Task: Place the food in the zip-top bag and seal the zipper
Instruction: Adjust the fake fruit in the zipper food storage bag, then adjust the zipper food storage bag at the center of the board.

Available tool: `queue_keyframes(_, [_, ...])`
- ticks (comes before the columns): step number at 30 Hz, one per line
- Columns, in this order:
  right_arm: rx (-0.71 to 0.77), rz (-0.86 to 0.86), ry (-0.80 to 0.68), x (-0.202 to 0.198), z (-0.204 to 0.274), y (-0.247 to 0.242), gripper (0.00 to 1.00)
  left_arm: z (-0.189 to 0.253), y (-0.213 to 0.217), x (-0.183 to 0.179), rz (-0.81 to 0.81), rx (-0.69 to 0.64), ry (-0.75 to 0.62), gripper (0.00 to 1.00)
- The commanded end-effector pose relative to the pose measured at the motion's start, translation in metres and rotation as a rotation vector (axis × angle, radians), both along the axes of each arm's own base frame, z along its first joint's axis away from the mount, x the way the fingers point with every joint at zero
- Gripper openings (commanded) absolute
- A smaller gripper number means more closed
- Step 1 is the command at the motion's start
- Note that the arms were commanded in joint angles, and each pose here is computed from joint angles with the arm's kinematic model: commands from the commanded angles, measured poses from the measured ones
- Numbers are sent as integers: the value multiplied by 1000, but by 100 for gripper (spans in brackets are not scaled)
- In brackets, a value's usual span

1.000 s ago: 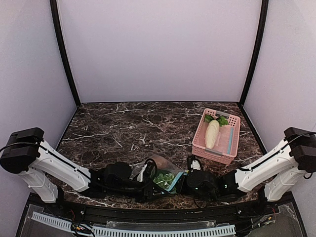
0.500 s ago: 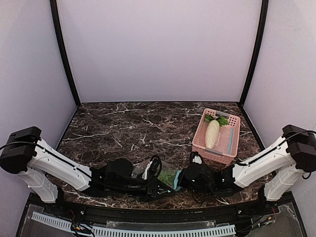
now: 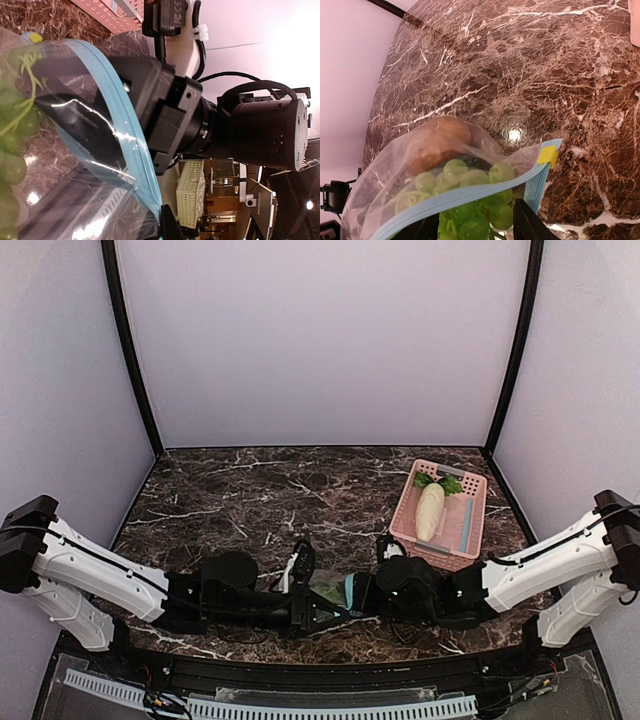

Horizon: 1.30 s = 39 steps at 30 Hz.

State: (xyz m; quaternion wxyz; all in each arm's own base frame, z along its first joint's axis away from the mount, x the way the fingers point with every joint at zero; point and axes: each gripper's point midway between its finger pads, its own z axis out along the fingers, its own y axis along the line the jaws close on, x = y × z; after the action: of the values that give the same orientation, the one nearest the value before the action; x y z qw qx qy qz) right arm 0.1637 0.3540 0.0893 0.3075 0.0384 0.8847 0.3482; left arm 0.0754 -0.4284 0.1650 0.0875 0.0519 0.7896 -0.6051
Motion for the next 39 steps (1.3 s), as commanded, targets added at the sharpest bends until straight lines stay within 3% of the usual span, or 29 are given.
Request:
queue_keyframes(1, [-49,151,-13,-26,10,4,53,14,8,15,56,81,-115,1])
queue_keyframes(7, [-53,243,12,-52,19,-4,68,16,17,27,78,98,-117,1])
queue_keyframes(15, [-52,225,2,-55,33,-36,70,18,24,35,91,99,-116,1])
queue_keyframes(25, [-135,249,22,-37,0,-58,58,24,29,36,88,99,-120,1])
queue_keyframes(35, [44,222,125,-23,-1,-26,52,26,36,37,102,114,-126,1])
queue_keyframes(39, [136,210,182,-23,-5,-7,44,27,37,38,105,117,-128,1])
